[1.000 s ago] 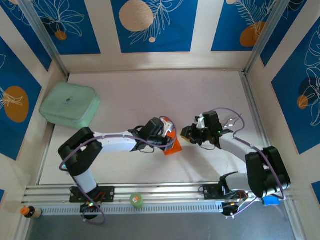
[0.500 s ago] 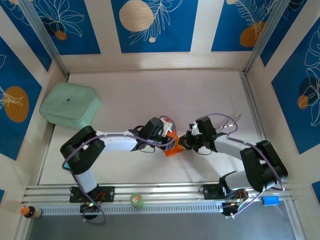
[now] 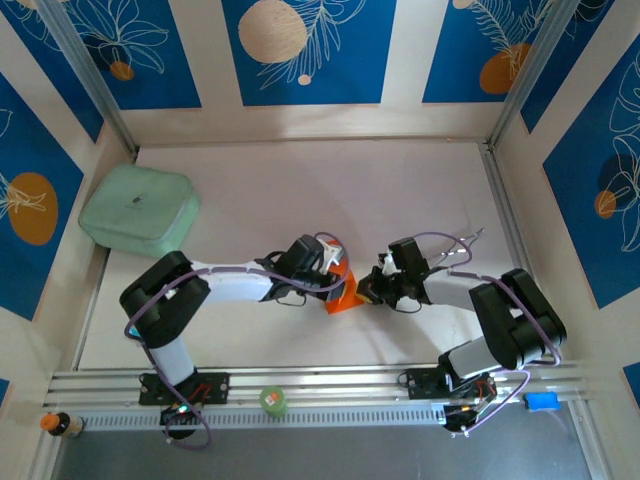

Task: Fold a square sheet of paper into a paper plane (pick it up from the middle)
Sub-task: Fold the triangle a second time at the center of the table.

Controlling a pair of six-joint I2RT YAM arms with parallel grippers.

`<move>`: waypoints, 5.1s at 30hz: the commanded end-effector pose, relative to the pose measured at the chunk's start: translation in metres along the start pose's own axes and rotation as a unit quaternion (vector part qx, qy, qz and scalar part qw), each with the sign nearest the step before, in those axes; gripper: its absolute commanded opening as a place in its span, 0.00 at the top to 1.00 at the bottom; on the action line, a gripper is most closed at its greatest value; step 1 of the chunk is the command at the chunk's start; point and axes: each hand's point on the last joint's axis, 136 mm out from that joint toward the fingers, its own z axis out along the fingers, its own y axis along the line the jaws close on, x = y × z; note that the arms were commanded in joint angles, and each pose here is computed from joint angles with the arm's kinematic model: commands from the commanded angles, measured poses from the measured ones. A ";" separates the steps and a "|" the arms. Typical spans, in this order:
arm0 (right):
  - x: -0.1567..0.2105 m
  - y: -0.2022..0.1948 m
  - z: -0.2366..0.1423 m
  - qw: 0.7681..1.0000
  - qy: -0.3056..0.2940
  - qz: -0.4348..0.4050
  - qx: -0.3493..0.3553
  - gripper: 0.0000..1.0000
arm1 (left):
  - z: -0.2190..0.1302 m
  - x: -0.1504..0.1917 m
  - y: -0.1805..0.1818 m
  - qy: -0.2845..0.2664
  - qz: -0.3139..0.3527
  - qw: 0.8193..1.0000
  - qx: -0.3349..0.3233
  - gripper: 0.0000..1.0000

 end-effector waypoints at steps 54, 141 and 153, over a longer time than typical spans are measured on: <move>0.009 0.030 0.016 0.999 0.041 -0.032 -0.004 0.99 | -0.003 0.018 0.061 0.048 0.007 0.992 -0.118 1.00; 0.012 -0.004 0.019 0.998 0.048 0.008 0.050 1.00 | -0.004 0.001 0.061 0.028 0.037 0.990 -0.131 0.98; 0.011 -0.004 0.018 0.998 0.047 0.008 0.049 1.00 | -0.001 0.014 0.072 0.048 0.025 0.988 -0.148 0.98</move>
